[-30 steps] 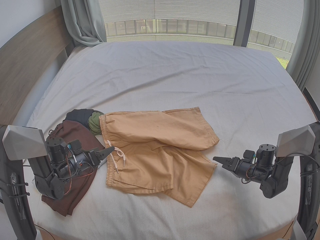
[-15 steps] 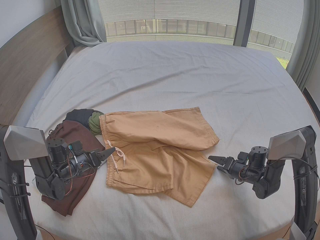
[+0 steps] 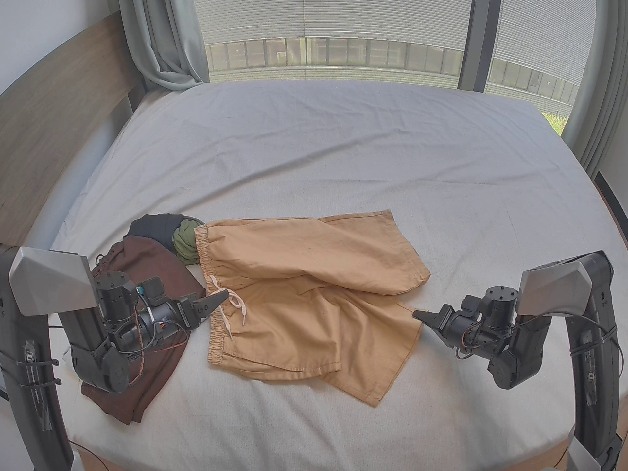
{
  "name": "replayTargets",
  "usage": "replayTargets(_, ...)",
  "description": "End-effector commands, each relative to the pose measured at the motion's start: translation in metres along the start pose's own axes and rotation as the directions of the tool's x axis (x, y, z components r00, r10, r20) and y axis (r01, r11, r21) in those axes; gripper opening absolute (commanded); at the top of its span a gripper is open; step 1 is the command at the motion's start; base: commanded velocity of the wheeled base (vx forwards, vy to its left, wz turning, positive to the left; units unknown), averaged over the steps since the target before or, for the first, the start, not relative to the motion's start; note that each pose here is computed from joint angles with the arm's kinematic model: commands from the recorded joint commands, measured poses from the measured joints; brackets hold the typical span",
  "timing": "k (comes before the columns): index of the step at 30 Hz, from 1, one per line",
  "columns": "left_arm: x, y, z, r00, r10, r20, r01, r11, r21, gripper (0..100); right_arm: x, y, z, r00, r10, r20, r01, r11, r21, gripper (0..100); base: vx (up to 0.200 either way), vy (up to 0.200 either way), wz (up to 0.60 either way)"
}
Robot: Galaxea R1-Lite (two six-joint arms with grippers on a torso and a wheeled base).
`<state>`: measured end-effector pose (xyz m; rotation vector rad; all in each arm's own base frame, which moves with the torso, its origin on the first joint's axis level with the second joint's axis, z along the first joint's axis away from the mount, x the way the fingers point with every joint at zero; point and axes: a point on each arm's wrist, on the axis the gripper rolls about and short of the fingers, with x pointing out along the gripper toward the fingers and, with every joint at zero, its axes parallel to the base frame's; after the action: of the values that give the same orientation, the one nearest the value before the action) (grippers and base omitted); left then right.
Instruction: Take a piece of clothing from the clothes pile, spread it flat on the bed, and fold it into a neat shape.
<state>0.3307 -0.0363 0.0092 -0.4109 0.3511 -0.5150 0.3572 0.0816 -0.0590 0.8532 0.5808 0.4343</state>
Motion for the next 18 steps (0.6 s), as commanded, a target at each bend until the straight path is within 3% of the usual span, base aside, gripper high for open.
replayTargets(1, 0.001, 0.000, -0.001, 1.000, -0.002, -0.002, 0.002, 1.000, -0.001, 100, 0.003, -0.001, 0.004, 1.000, 0.006, 0.017, -0.006, 1.000, -0.005, 0, 0.000, 0.000, 0.00)
replayTargets(8, 0.002, 0.002, -0.004, 1.000, 0.002, -0.012, -0.002, 1.000, 0.012, 100, 0.014, 0.004, 0.025, 0.991, 0.022, 0.132, -0.017, 0.999, -0.039, 0, 0.000, 0.000, 0.00)
replayTargets(18, 0.002, 0.003, -0.006, 1.000, 0.005, -0.016, -0.005, 1.000, 0.009, 100, 0.017, 0.004, 0.036, 0.985, 0.039, 0.170, -0.028, 0.998, -0.063, 0, 0.000, 0.000, 0.00)
